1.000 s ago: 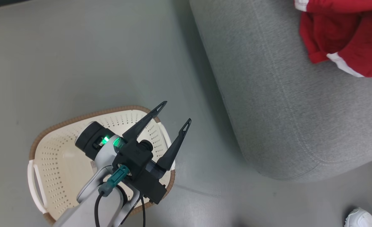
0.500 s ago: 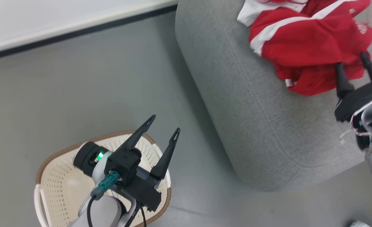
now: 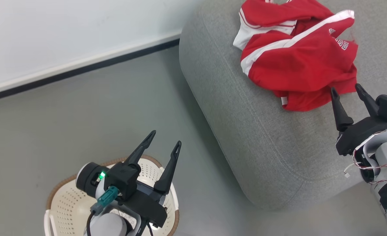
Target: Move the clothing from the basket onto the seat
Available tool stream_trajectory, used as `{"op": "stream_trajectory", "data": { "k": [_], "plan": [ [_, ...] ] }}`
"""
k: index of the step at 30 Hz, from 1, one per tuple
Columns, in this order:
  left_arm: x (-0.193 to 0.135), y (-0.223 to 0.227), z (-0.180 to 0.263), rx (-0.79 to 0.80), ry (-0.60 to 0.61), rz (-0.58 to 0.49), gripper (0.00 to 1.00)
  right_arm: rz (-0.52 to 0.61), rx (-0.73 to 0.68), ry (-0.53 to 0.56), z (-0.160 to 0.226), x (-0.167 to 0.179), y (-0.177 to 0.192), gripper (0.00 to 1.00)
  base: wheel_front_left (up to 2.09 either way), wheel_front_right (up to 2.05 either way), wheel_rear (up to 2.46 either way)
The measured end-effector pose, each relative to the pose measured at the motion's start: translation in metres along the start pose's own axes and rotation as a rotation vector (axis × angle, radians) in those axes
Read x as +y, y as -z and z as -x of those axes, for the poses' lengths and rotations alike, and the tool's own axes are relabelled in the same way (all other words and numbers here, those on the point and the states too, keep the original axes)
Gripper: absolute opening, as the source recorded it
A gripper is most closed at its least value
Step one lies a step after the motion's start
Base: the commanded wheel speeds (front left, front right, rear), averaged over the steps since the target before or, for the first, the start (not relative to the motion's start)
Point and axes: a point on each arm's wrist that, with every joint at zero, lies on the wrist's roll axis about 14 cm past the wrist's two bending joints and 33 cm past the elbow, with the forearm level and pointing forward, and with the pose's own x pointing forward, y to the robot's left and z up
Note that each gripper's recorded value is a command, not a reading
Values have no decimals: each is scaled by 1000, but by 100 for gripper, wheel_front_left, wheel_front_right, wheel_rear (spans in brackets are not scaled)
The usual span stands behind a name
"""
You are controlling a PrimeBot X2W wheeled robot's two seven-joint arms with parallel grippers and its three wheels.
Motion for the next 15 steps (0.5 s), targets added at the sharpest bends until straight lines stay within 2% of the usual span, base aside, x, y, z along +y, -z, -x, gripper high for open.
{"op": "stream_trajectory", "data": {
  "k": [10, 15],
  "plan": [
    [21, -16, 22, -40, -157, 14, 100, -32, -158, -65, 13, 24, -47, 100, 0, 0, 0],
    [38, -21, 48, -53, -268, 14, 100, -66, -197, -127, 27, 52, -52, 100, 0, 0, 0]
  ]
}}
